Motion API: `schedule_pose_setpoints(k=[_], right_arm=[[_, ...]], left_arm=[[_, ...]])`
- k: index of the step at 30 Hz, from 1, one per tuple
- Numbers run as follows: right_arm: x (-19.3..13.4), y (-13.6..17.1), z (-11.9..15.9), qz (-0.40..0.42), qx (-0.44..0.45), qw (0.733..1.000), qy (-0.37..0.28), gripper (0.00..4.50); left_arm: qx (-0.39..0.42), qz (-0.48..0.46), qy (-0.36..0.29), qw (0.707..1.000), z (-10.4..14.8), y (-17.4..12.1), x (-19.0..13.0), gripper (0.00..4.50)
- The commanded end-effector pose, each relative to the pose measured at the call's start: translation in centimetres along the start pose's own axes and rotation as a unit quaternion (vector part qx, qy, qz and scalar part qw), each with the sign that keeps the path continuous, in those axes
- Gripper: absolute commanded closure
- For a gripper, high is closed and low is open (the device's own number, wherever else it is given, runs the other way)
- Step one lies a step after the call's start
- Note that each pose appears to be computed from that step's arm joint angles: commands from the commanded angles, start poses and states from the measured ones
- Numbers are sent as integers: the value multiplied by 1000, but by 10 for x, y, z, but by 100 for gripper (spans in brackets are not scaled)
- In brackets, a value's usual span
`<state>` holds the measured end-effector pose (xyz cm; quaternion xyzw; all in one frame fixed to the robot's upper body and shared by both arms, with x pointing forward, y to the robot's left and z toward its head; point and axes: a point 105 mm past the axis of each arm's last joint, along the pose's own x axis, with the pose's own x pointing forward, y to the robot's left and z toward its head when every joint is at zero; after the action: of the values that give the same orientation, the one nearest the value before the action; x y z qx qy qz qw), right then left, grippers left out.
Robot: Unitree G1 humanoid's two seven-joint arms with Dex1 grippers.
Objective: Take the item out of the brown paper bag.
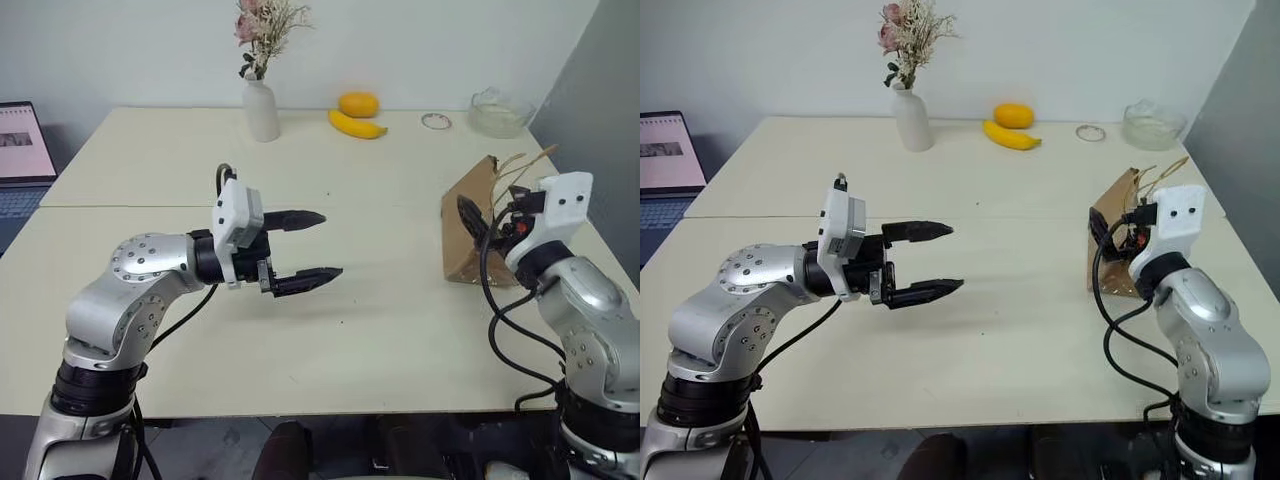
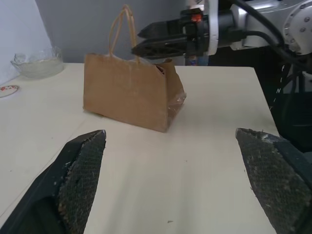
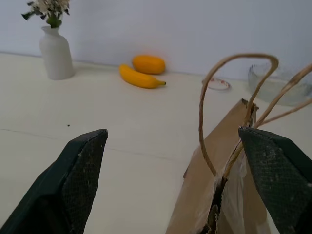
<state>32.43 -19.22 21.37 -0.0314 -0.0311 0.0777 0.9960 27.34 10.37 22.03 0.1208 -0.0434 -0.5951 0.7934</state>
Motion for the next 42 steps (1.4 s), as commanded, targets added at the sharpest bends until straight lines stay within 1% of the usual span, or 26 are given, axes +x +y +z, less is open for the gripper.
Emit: schedule_pose_setpoints(k=[1, 10, 13, 16, 20, 29, 32, 42], right_arm=[[3, -7, 9, -26, -17, 1000, 2, 0], [1, -14, 5, -62, -4, 997, 44, 0], [10, -25, 8, -89, 16, 995, 30, 0], [20, -31, 11, -96, 39, 994, 24, 0], [35, -35, 23, -94, 56, 994, 12, 0], [45, -50, 49, -116, 40, 992, -11, 0], [45, -54, 54, -121, 37, 992, -13, 60], [40, -52, 54, -112, 74, 991, 11, 423]], left_arm=[[24, -3, -5, 1000, 9, -3, 3, 3], [25, 6, -7, 1000, 7, -4, 4, 3], [28, 6, -9, 1000, 7, -3, 5, 3], [29, 8, -6, 1000, 5, -3, 5, 3], [31, 12, -3, 999, 4, -2, 4, 3], [31, 24, -2, 999, 2, 0, 3, 3], [31, 28, -2, 999, 3, 0, 3, 0], [31, 32, 0, 999, -1, 0, 0, 0]])
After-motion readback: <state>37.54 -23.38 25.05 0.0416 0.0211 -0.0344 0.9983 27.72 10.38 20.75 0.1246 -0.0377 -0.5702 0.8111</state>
